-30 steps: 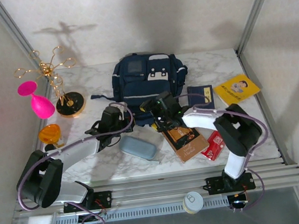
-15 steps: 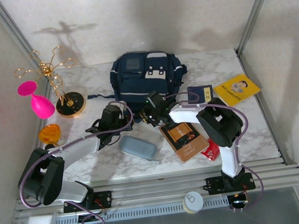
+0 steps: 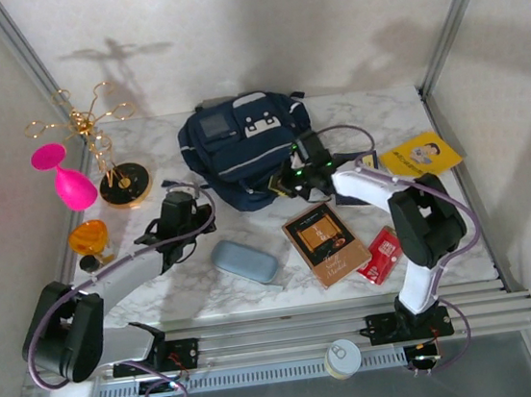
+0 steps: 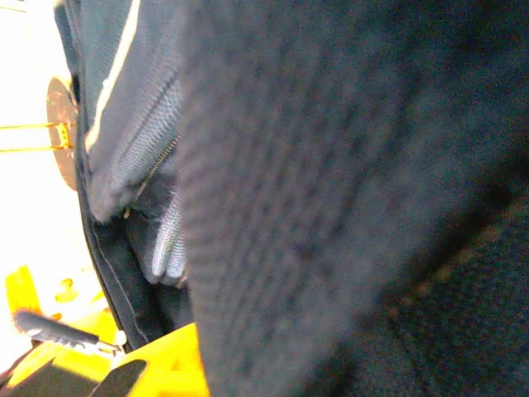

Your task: Pack the student bag

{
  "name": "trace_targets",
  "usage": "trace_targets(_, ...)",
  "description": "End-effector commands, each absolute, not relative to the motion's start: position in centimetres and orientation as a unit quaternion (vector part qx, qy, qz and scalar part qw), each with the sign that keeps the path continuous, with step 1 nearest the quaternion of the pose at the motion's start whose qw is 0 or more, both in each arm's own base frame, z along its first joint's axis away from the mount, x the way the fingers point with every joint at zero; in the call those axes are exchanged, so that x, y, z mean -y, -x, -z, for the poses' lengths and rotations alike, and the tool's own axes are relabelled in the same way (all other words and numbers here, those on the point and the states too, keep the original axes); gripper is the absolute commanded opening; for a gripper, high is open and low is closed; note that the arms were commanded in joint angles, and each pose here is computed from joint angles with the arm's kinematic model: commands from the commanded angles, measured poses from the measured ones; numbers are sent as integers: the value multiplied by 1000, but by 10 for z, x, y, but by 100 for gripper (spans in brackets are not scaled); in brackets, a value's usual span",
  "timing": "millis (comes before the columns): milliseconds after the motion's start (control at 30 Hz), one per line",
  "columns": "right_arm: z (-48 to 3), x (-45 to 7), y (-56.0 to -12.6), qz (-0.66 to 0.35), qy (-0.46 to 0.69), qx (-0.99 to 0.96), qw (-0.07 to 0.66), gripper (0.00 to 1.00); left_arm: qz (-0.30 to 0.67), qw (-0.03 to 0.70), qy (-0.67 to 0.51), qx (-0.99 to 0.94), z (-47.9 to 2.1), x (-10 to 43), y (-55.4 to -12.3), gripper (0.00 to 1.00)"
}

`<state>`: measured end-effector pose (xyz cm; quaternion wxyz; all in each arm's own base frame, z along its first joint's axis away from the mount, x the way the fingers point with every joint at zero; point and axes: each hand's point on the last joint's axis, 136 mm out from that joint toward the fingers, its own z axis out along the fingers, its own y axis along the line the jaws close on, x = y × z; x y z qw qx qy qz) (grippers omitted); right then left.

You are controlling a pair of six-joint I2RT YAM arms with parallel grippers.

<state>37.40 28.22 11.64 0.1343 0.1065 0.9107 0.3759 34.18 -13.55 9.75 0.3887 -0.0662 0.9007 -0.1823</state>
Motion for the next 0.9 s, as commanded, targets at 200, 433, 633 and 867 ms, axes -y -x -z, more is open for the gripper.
trace_targets(200,-141,-269,-392,-391,-13,-900,190,0,276,363,-12,-890,-114,183,-333,0)
trace_targets(433,-149,-271,-388,-380,10,-899,218,0,301,387,-94,-867,-153,236,-329,29)
trace_targets(633,-152,-274,-391,-378,31,-898,221,0,318,316,-96,-889,-139,255,-342,39)
trace_targets(867,-157,-273,-392,-378,38,-896,229,0,344,282,-74,-892,-125,257,-345,45)
